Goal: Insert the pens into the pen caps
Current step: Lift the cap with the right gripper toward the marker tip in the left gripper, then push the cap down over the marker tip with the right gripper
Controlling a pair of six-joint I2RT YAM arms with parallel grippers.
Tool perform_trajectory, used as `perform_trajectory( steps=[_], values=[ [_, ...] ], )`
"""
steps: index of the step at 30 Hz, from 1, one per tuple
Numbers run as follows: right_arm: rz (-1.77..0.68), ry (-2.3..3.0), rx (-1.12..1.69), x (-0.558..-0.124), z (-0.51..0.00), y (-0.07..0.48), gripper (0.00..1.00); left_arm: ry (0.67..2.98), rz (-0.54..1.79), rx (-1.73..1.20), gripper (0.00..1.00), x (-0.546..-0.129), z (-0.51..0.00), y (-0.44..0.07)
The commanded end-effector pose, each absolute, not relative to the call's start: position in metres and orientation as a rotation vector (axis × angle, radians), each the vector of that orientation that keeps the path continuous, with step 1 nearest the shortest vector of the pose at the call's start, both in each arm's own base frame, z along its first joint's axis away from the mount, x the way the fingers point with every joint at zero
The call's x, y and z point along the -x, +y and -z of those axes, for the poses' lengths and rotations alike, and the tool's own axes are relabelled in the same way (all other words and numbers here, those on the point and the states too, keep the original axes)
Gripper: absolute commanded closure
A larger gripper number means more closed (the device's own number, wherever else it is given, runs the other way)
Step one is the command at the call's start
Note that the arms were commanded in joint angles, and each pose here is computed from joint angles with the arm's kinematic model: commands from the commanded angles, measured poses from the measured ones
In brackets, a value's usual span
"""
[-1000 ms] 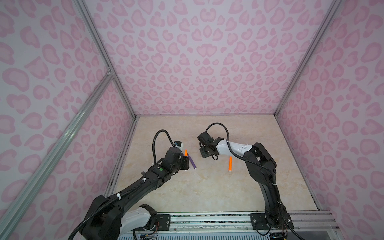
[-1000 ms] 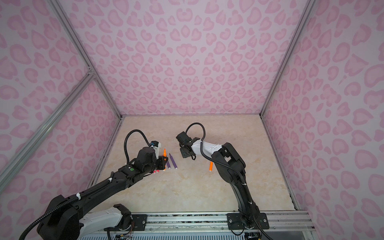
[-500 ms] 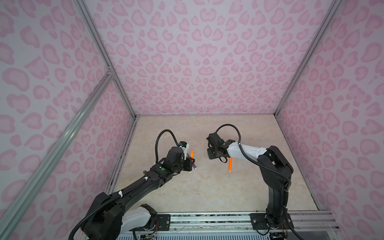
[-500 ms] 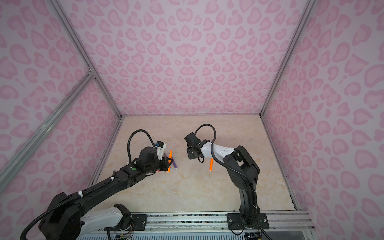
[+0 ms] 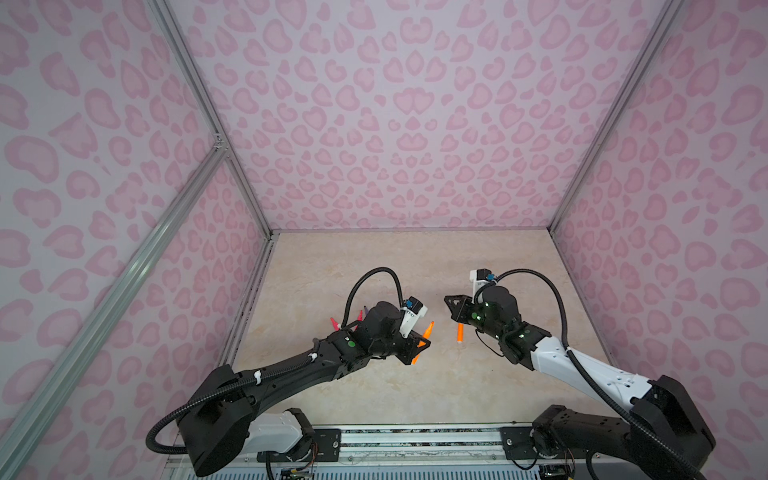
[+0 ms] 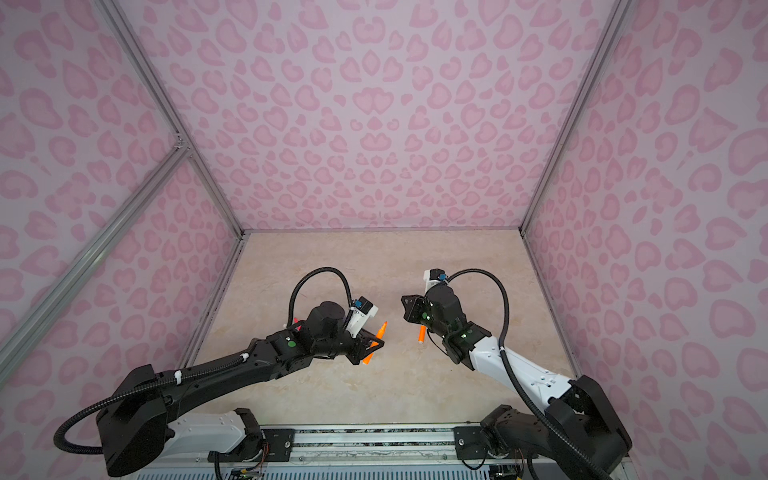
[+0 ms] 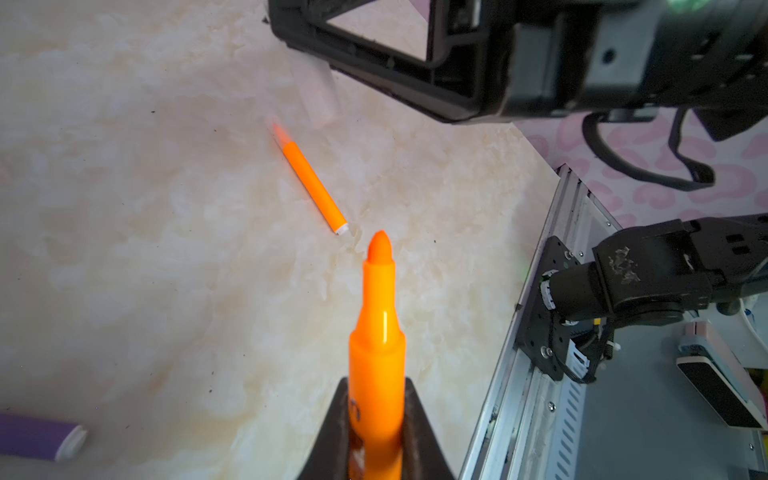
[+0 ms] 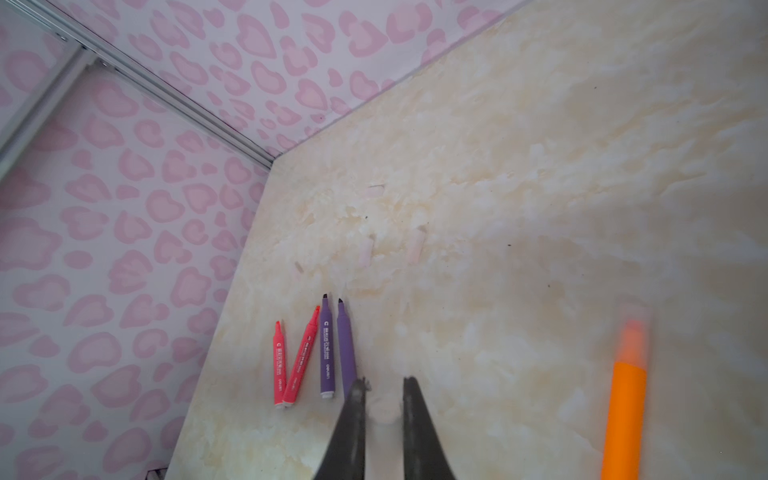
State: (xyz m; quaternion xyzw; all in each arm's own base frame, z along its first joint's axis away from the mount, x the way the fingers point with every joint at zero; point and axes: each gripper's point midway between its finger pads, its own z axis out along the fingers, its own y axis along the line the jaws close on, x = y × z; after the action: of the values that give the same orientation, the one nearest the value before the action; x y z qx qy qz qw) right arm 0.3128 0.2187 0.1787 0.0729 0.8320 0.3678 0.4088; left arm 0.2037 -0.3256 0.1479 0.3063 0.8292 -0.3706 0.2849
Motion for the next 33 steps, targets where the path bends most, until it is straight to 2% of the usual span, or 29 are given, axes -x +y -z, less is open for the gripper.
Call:
perform_trajectory(
  steps=[1,10,33],
  values=[
    [-1.052,1.909,-0.258,-0.305,-0.216,0.219,1.0,2.175,1.038,-0.881,0.96,-0.2,-0.155,-0.338],
    [-1.056,1.778,-0.262,-0.267,-0.236,0.228,1.0,2.204,1.084,-0.906,0.96,-0.194,-0.147,-0.349],
    [-1.032,1.793,-0.36,-0.267,-0.211,0.234,1.0,2.183,1.044,-0.872,0.97,-0.198,-0.152,-0.342]
  ],
)
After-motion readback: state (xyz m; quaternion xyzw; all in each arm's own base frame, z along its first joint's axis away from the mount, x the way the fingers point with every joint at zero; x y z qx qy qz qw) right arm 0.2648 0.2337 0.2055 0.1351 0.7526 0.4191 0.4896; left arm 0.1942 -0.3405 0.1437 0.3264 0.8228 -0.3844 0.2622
